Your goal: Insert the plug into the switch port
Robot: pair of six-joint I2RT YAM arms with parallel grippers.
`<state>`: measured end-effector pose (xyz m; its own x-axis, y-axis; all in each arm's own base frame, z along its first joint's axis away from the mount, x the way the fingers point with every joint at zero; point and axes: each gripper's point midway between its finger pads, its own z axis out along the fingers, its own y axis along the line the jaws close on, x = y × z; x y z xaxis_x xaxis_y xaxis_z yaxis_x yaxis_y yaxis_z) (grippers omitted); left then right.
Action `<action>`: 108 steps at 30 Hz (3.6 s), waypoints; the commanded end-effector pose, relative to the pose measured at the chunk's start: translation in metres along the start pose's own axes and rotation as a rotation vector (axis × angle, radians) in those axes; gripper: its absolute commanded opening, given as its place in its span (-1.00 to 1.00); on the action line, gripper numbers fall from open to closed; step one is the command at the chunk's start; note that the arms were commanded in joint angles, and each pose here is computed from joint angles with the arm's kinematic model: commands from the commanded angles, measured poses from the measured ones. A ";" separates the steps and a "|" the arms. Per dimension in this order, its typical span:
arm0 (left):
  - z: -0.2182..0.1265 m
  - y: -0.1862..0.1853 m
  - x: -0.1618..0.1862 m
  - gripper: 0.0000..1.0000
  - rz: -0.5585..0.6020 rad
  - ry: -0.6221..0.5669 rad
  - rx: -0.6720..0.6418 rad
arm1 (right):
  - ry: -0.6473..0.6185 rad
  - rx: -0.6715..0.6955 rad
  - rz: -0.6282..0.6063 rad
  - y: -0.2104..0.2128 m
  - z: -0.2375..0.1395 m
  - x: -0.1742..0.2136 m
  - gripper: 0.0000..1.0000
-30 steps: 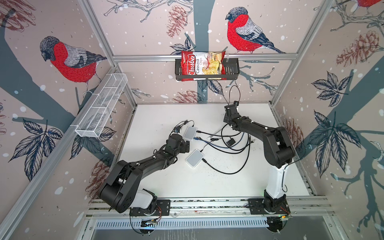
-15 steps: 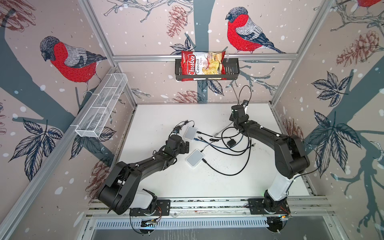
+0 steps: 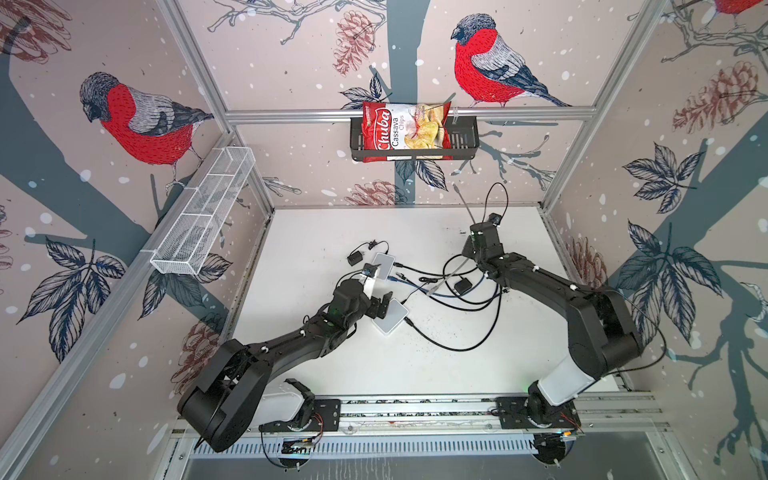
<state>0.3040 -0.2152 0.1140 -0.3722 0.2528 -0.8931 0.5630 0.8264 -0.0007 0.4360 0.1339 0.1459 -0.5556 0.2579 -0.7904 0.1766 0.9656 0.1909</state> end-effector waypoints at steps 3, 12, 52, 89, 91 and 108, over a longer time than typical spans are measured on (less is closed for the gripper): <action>0.006 -0.033 -0.008 0.89 0.173 -0.059 0.069 | 0.071 -0.044 0.043 0.000 -0.008 0.023 -0.98; 0.016 -0.109 0.010 0.86 0.338 -0.060 0.221 | 0.109 -0.043 0.047 -0.007 -0.017 0.044 -0.98; 0.053 -0.152 0.038 -0.57 0.505 -0.118 0.202 | 0.143 -0.095 0.056 -0.009 -0.042 0.055 -0.95; -0.010 -0.127 0.051 -0.63 0.525 -0.106 0.231 | -0.437 -0.874 -1.197 0.101 -0.164 0.085 -0.36; -0.019 -0.124 0.044 -0.62 0.528 -0.168 0.219 | -0.465 -0.922 -1.310 0.096 -0.169 0.103 -0.35; -0.035 -0.130 0.034 -0.63 0.596 -0.283 0.257 | -0.322 -1.379 -1.512 0.095 -0.195 0.215 -0.37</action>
<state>0.1930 -0.2916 0.0856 0.1954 0.4998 -0.8438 0.7892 0.4306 0.4378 0.1815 0.2788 0.1016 0.4703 -0.5144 -0.7171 -0.8762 -0.1749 -0.4492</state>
